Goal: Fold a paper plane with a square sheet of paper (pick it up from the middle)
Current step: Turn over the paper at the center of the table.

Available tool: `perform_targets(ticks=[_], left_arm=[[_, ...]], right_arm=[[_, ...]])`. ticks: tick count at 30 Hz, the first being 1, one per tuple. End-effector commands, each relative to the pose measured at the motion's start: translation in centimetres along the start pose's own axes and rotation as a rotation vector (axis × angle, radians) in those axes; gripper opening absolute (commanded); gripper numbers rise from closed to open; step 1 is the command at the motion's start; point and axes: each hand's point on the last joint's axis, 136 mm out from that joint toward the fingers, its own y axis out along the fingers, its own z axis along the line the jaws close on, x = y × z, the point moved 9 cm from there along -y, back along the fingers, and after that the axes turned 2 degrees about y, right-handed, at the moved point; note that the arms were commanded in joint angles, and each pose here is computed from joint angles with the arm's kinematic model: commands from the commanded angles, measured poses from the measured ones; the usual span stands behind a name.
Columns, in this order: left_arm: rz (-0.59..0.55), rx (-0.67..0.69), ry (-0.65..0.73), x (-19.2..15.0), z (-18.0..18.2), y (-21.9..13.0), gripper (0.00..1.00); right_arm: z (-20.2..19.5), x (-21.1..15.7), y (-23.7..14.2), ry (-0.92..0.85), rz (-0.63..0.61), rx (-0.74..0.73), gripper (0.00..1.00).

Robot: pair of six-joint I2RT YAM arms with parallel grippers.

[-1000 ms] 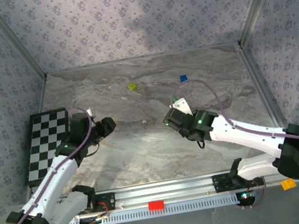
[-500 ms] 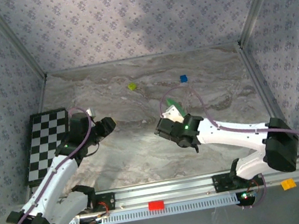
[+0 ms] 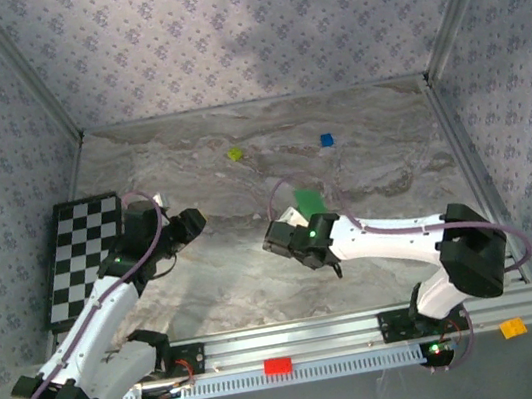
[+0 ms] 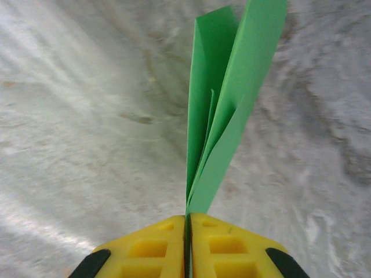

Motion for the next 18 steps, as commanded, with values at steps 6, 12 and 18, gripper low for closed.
perform_targets(ticks=[6, 12, 18], left_arm=[[0.021, 0.012, -0.026, -0.2, 0.4, 0.1, 0.51], [0.037, 0.010, -0.028, -0.3, 0.4, 0.3, 0.52], [0.059, -0.006, -0.027, -0.2, 0.2, 0.7, 0.52]], right_arm=[[3.3, 0.8, 0.8, -0.034, 0.063, 0.206, 0.18], [3.8, 1.5, -0.5, -0.012, -0.016, 0.321, 0.33], [0.8, 1.6, -1.4, 0.222, -0.161, 0.467, 0.37]])
